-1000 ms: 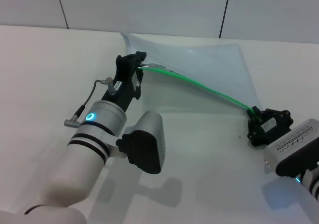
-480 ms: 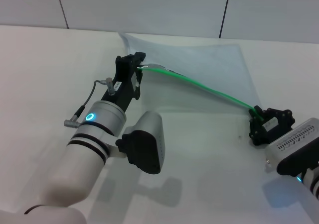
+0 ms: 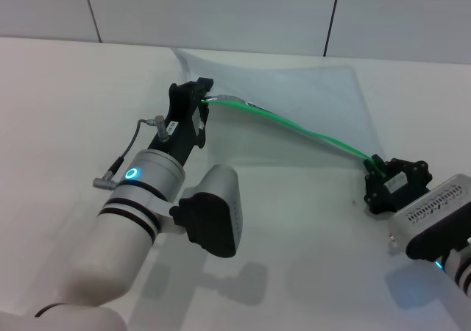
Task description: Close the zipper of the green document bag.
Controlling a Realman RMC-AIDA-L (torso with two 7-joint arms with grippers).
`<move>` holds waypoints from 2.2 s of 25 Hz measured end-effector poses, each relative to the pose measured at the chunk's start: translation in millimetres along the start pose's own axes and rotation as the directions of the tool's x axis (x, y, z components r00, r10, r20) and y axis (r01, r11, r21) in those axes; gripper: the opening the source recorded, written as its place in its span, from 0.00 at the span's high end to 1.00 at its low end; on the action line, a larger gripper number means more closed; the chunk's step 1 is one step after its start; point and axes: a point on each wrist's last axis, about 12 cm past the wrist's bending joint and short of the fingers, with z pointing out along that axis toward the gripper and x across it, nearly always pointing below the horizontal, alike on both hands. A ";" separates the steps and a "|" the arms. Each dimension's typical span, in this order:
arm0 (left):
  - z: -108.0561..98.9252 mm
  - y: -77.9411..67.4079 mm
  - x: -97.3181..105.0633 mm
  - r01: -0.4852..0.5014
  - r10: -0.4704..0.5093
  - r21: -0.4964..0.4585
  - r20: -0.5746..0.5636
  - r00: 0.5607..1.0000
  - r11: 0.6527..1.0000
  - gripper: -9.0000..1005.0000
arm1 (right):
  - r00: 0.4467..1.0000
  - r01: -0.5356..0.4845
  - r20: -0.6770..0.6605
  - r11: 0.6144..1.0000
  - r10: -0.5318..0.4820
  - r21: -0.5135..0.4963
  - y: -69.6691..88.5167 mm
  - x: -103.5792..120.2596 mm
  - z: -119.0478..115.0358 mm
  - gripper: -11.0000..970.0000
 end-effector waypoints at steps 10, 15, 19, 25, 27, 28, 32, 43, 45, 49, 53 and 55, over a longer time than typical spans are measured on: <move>-0.4 1.8 0.0 0.022 -0.022 -0.017 0.002 1.000 1.000 0.82 | 1.000 -0.006 0.018 1.000 0.006 0.011 -0.2 -2.7 0.1 0.89; -0.7 4.6 0.0 0.032 -0.032 -0.041 0.000 0.999 0.999 0.82 | 0.998 -0.015 0.059 0.999 0.013 0.036 0.6 -4.7 -4.2 0.85; -0.9 5.9 -0.7 0.035 -0.035 -0.051 0.005 0.999 0.998 0.82 | 0.997 -0.021 0.074 0.999 0.017 0.048 1.3 -5.0 -6.8 0.83; -1.4 9.9 -3.1 0.092 -0.089 -0.083 0.033 0.995 0.992 0.82 | 0.996 -0.033 0.082 0.997 0.028 0.067 -1.1 -6.1 -6.7 0.79; -1.6 11.1 -2.9 0.106 -0.103 -0.093 0.035 0.994 0.990 0.82 | 0.995 -0.048 0.090 0.995 0.040 0.088 -3.3 -6.7 -7.2 0.76; -1.6 11.3 -2.8 0.110 -0.107 -0.095 0.035 0.994 0.989 0.82 | 0.995 -0.054 0.092 0.994 0.045 0.097 -4.0 -6.8 -7.5 0.74; -1.8 13.2 -3.3 0.130 -0.126 -0.109 0.045 0.991 0.985 0.72 | 0.995 -0.064 0.090 0.991 0.053 0.120 -5.6 -6.6 -8.0 0.65; -2.8 20.8 -1.6 0.194 -0.187 -0.174 0.053 0.981 0.965 0.40 | 0.994 -0.082 0.088 0.983 0.069 0.162 -5.2 -10.4 -8.0 0.25; -2.8 21.9 -0.7 0.216 -0.210 -0.183 0.053 0.976 0.959 0.31 | 0.991 -0.099 0.107 0.978 0.080 0.184 -6.7 -12.9 -9.0 0.21; -3.1 24.4 1.6 0.287 -0.281 -0.205 0.056 0.958 0.936 0.21 | 0.984 -0.132 0.144 0.968 0.103 0.215 -7.5 -17.5 -11.5 0.17; -4.1 26.2 4.4 0.383 -0.378 -0.222 0.068 0.924 0.897 0.20 | 0.979 -0.152 0.164 0.964 0.118 0.220 -6.9 -20.6 -12.1 0.17; -4.3 27.6 5.9 0.439 -0.434 -0.231 0.077 0.898 0.868 0.20 | 0.975 -0.166 0.182 0.959 0.125 0.228 -7.1 -23.4 -12.6 0.17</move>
